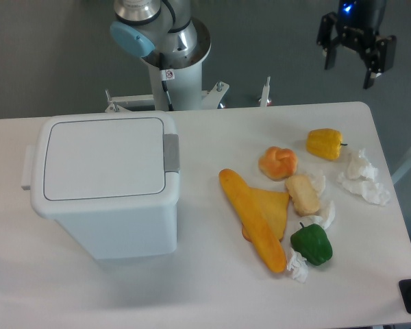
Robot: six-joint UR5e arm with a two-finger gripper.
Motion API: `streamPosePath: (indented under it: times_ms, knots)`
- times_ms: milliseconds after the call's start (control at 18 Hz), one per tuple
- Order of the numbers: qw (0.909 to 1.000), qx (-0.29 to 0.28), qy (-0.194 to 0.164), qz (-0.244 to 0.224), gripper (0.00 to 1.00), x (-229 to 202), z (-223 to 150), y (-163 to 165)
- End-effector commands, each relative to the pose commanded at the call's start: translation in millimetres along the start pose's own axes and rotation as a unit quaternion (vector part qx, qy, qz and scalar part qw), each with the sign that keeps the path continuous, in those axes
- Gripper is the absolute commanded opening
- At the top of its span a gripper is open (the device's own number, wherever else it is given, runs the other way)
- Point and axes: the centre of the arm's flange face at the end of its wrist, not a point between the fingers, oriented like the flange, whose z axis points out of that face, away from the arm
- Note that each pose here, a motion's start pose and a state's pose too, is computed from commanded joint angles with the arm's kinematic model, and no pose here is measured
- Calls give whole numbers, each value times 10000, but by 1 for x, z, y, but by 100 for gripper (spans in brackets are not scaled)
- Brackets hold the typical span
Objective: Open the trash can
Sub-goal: 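Move the open gripper from its raised position toward the white trash can, then lower the gripper toward the lid edge beside the grey hinge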
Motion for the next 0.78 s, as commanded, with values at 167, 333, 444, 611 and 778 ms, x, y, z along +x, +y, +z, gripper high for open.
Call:
streamPosePath:
  times_ms: [167, 333, 444, 611, 778]
  knots:
    - [9987, 71, -4, -498, 100, 1, -2, -23]
    - [9926, 140, 13, -1205, 100, 8, 1, -55]
    - [9896, 166, 29, -1429, 100, 8, 2, -65]
    - [9842, 199, 80, -1756, 100, 13, 5, -78]
    - [9776, 262, 146, -2083, 100, 13, 8, -106]
